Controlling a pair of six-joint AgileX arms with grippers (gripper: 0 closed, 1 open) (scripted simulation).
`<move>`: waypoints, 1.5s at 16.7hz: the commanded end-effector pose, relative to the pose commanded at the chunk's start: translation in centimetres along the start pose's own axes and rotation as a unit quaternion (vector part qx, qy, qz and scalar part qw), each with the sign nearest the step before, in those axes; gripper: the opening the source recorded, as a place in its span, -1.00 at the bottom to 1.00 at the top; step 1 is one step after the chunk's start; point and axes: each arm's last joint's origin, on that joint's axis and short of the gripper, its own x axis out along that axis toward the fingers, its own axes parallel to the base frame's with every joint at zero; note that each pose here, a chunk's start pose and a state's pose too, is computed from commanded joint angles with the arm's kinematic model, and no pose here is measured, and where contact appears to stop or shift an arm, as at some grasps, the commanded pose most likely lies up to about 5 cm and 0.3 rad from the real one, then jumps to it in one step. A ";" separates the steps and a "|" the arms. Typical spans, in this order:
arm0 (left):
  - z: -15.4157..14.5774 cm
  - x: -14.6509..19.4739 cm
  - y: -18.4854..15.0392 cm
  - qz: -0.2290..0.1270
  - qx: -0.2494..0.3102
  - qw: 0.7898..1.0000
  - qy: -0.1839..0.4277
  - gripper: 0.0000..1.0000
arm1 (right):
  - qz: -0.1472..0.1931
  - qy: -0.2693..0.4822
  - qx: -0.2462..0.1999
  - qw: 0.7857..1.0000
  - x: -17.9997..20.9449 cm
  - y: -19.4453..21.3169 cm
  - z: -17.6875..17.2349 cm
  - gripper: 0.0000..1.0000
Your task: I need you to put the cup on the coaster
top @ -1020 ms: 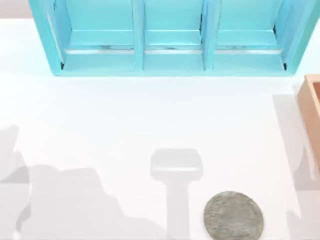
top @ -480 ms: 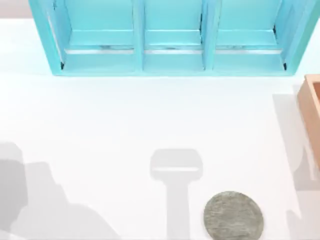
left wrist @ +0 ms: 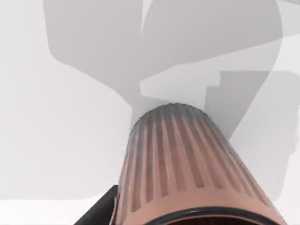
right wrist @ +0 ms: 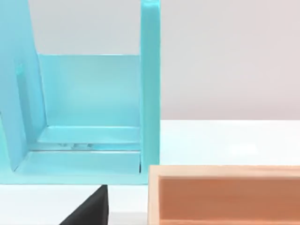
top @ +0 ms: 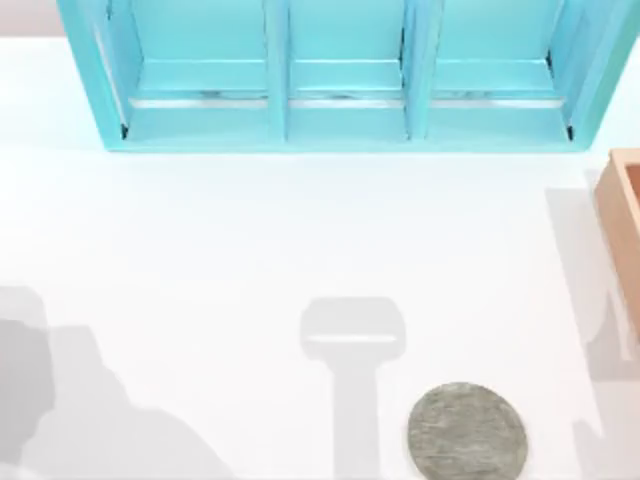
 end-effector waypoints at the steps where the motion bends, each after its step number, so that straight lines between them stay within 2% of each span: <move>1: 0.0 0.0 0.0 0.000 0.000 1.000 0.000 0.40 | 0.000 0.000 0.000 1.000 0.0 0.0 0.0 1.00; 10: 0.0 0.0 0.0 0.000 0.000 1.000 0.000 -0.96 | 0.000 0.000 0.000 1.000 0.0 0.0 0.0 1.00; 21: 0.1 -0.1 0.1 0.001 -0.001 1.000 0.000 -1.00 | 0.000 0.000 0.000 1.000 0.0 0.0 0.0 1.00; 25: 1.2 -0.4 1.5 0.001 -0.039 0.999 -0.001 -1.00 | 0.000 0.000 0.000 1.000 0.0 0.0 0.0 1.00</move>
